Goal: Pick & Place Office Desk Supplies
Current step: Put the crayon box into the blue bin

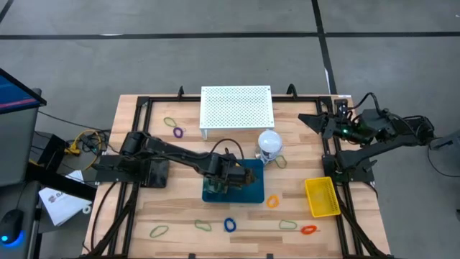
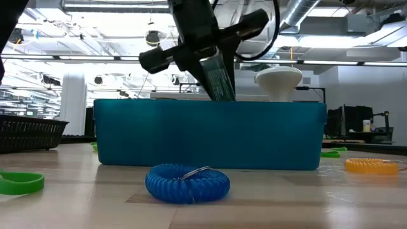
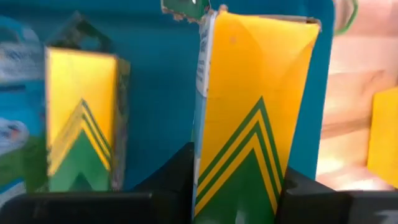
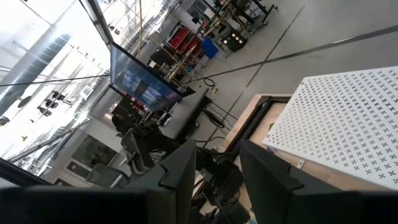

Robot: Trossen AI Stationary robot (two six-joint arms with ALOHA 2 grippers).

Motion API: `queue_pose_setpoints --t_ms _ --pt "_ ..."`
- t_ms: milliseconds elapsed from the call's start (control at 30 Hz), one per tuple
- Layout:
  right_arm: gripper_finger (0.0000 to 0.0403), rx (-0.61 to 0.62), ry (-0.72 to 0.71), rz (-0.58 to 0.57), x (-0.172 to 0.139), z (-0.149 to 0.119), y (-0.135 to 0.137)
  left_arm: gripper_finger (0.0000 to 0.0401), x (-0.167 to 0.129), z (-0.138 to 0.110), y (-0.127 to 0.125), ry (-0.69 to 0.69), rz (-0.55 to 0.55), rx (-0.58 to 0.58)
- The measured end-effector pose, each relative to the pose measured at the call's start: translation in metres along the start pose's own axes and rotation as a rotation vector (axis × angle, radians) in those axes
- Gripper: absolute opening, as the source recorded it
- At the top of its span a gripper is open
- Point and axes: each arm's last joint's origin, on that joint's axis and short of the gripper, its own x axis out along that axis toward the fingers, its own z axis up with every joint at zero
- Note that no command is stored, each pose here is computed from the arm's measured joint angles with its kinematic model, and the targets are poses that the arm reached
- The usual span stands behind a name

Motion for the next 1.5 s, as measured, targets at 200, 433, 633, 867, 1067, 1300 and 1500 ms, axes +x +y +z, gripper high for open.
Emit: queue_pose_setpoints --t_ms 200,433,633,867,1067,1300,1500 --pt "0.0123 0.000 0.000 0.000 0.0000 0.0000 0.0000 0.0096 0.0068 -0.0027 0.0100 -0.002 0.047 -0.010" --pt "0.0123 -0.002 0.002 -0.002 0.0000 -0.0002 -0.0003 0.0104 0.0080 -0.0021 0.0111 -0.006 0.052 -0.008" --pt "0.0123 -0.004 0.003 -0.004 0.0000 -0.0004 -0.0005 0.0126 0.0080 -0.0020 0.0110 -0.009 0.050 -0.007" --pt "0.0123 -0.008 0.003 -0.004 0.0000 -0.0004 -0.0005 0.0115 0.0080 -0.0020 0.0110 -0.009 0.050 -0.007" --pt "0.0123 -0.007 0.003 -0.004 0.0000 -0.0004 -0.0005 0.0124 0.0079 -0.0026 0.0104 -0.007 0.044 0.015" --pt "0.0123 -0.007 0.004 -0.004 0.0000 -0.0004 -0.0005 0.0142 0.0079 -0.0031 0.0066 -0.001 0.005 0.062" --pt "0.0123 -0.007 0.004 -0.004 0.0000 -0.0004 -0.0005 0.0153 0.0079 -0.0031 0.0071 -0.001 0.010 0.088"
